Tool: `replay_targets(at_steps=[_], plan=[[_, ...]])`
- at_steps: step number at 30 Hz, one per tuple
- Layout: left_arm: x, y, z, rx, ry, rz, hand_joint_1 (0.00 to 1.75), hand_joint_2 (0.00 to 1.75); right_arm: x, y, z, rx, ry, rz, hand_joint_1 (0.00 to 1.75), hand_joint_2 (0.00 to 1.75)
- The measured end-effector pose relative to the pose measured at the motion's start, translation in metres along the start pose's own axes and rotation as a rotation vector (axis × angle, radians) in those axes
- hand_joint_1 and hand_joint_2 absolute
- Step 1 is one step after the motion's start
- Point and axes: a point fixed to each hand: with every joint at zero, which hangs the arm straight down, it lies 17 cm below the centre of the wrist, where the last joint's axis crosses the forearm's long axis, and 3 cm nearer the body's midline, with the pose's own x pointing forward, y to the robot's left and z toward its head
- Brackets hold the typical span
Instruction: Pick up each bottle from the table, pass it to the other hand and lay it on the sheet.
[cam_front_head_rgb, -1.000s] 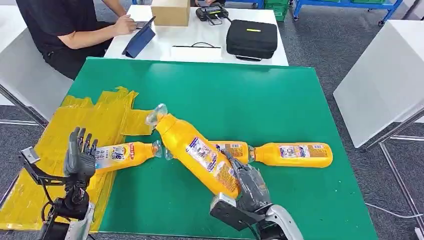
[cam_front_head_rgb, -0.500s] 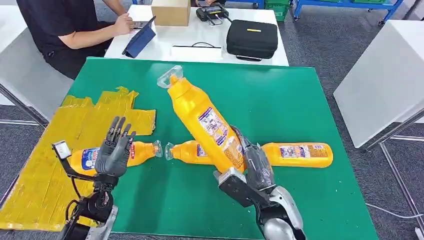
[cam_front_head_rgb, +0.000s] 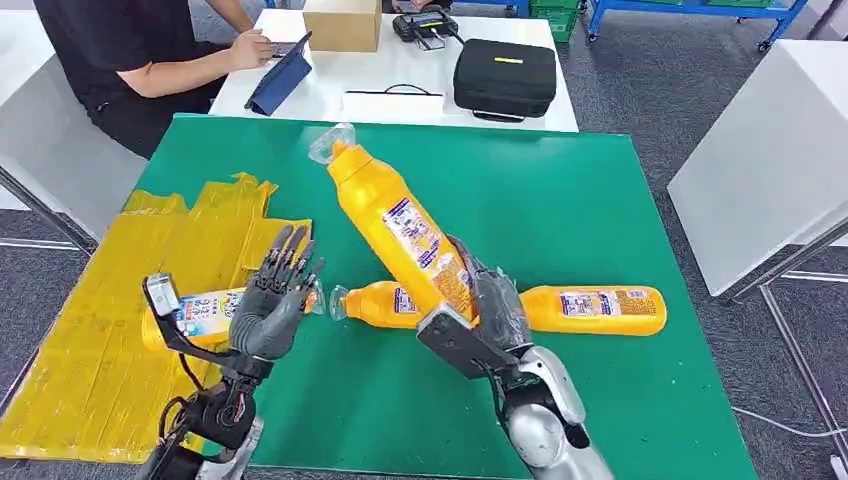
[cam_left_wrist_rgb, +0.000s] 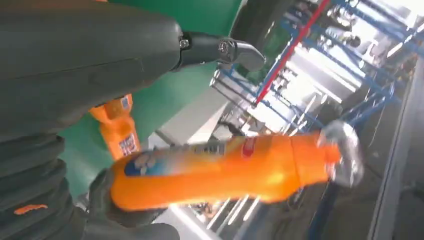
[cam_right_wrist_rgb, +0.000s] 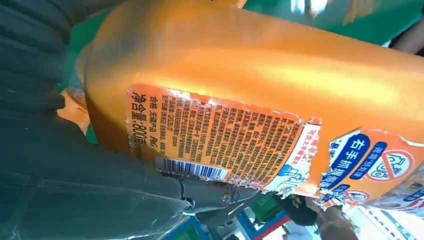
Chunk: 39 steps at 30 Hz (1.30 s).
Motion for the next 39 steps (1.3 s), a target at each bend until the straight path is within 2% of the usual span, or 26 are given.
replay_targets(at_steps=[11,17,24,30,34,35,36,39], plan=[[-0.014,0.0,-0.015,-0.016,0.036,0.025,0.0,1.75,0.002,0.027,-0.003,0.058,-0.013,0.062,1.75,1.75],[-0.015,0.013,-0.02,0.025,0.036,0.045,0.0,1.75,0.023,0.054,-0.001,0.098,-0.101,0.146,1.75,1.75],[-0.018,0.03,-0.016,0.062,0.043,0.06,0.0,1.75,0.042,0.099,0.013,0.168,-0.182,0.23,1.75,1.75],[-0.021,0.039,-0.01,0.094,0.049,0.068,0.0,1.75,0.041,0.124,0.023,0.234,-0.201,0.279,1.75,1.75],[-0.026,0.045,-0.001,0.117,0.061,0.072,0.0,1.75,0.038,0.139,0.027,0.283,-0.181,0.255,1.75,1.75],[-0.027,0.046,0.0,0.12,0.063,0.071,1.12,1.75,0.036,0.141,0.028,0.291,-0.177,0.253,1.75,1.75],[-0.027,0.047,0.001,0.123,0.064,0.071,1.75,1.75,0.035,0.142,0.028,0.297,-0.175,0.252,1.75,1.75],[-0.028,0.048,0.003,0.127,0.067,0.071,1.75,1.75,0.031,0.144,0.03,0.311,-0.167,0.252,1.75,1.75]])
